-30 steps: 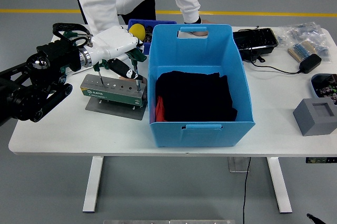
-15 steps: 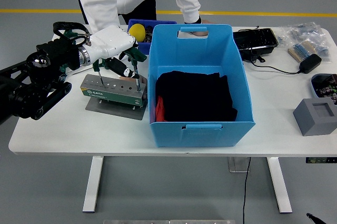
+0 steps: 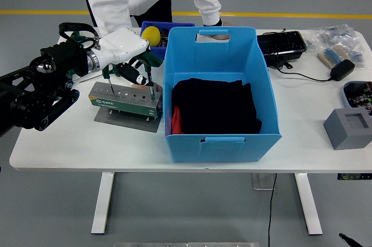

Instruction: Lift tool from toolbox,place it in box,lift tool from toolbox,place it in box

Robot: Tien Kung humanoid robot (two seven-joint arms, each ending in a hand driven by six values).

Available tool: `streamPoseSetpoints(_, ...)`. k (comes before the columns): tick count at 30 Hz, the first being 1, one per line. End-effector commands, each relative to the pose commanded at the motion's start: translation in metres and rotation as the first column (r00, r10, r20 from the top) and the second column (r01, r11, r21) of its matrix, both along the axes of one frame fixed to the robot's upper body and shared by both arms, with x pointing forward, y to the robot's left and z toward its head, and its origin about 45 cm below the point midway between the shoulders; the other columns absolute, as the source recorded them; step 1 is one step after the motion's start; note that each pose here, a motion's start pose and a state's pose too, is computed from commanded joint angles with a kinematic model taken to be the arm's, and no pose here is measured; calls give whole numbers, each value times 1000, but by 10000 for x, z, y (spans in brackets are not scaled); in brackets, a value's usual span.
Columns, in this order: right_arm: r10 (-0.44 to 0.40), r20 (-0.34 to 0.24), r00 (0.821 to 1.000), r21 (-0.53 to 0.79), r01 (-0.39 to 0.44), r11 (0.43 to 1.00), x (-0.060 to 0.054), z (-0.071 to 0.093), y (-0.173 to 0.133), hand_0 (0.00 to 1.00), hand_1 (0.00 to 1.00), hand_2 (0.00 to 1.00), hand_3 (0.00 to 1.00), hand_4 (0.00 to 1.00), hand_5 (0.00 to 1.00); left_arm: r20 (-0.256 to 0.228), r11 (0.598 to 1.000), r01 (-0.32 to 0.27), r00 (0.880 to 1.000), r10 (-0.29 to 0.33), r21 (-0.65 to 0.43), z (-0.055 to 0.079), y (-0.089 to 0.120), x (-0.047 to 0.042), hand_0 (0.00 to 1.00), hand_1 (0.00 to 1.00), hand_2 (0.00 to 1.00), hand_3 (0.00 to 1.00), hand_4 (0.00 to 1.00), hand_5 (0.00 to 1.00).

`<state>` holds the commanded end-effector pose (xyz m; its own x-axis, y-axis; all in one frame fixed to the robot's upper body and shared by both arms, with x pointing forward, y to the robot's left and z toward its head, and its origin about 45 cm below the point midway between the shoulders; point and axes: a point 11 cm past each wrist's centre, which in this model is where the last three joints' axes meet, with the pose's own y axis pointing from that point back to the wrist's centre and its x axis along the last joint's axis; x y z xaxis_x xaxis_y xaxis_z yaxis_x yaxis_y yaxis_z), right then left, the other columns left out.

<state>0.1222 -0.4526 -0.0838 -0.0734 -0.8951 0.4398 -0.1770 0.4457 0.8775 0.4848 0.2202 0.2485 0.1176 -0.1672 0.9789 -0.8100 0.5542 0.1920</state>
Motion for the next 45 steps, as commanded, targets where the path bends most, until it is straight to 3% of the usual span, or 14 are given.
streamPoseSetpoints(26,0,3,1000,-2,0,1000,13,7,-8,620,604,672,569,830,692,18,989,6,1000,-3,-150,134,-33,8,175,17,44,28,998,621)
streamPoseSetpoints(27,0,2,1000,-2,0,1000,11,6,-8,621,603,671,570,832,694,23,987,10,1000,-6,-162,152,-36,8,168,2,20,3,998,776)
streamPoseSetpoints(33,0,0,1000,-2,0,1000,2,4,-8,621,603,671,570,832,694,33,975,13,999,-6,-222,253,-41,22,168,2,20,3,998,776)
streamPoseSetpoints(34,0,0,1000,-2,0,1000,3,4,-9,621,602,671,569,832,694,30,973,11,1000,-4,-230,270,-45,26,171,2,18,2,760,761)
streamPoseSetpoints(39,-2,-2,1000,-1,2,1000,-17,-2,-7,621,602,671,569,832,694,32,968,16,999,-9,-252,340,-89,28,171,2,18,2,760,761)
streamPoseSetpoints(40,-3,-3,1000,-1,3,1000,-21,-3,-7,621,602,671,569,830,692,34,967,19,999,-11,-253,350,-99,26,172,2,17,2,671,683)
streamPoseSetpoints(45,-2,-9,1000,-1,2,1000,-47,-11,-5,621,602,671,569,830,692,43,965,38,999,-28,-258,409,-156,8,172,2,17,2,671,683)
